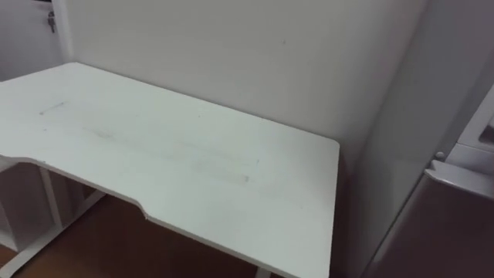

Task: Put the bottle in the upper fridge

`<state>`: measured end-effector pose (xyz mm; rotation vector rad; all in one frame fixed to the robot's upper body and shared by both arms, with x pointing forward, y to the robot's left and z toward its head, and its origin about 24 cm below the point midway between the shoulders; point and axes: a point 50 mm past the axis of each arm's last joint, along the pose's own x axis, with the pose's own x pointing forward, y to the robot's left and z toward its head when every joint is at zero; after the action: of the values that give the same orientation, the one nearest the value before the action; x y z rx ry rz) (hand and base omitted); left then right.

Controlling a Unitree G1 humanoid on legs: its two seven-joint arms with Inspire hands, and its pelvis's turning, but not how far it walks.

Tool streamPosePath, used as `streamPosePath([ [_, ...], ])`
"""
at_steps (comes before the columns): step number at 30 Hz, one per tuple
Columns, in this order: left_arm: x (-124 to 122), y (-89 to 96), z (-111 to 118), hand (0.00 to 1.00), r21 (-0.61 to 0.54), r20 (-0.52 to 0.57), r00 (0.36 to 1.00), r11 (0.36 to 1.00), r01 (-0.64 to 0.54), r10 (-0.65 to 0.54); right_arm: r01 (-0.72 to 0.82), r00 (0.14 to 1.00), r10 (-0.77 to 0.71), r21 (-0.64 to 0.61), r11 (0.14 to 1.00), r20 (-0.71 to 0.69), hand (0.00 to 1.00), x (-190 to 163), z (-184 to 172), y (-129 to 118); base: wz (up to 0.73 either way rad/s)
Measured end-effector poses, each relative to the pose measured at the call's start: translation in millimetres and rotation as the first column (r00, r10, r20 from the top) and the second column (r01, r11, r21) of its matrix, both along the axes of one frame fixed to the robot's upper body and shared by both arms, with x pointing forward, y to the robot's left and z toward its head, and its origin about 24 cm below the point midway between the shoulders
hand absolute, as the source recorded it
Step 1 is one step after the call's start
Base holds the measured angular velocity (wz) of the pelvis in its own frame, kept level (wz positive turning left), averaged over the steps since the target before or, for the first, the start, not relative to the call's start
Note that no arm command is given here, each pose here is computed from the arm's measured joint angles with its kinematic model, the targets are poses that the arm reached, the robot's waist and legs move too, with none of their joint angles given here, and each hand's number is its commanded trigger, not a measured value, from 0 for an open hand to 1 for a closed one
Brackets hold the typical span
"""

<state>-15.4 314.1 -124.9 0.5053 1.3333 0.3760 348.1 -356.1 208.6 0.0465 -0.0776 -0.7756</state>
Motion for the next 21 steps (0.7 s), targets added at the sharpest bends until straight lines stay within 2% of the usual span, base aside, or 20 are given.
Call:
streamPosePath([
  [12,1.0,6.5,3.0,0.00,0.009,-0.004,1.000,1.000,0.007,-0.007,0.039,0.999,-0.039,0.058,0.998,0.008,0.00,-1.1,-3.2,-9.3,-0.02],
  [21,2.9,4.8,2.3,0.00,0.004,-0.007,0.999,0.999,0.036,-0.036,0.004,1.000,-0.007,0.076,0.997,0.028,0.00,-0.1,-3.8,-8.9,0.00],
])
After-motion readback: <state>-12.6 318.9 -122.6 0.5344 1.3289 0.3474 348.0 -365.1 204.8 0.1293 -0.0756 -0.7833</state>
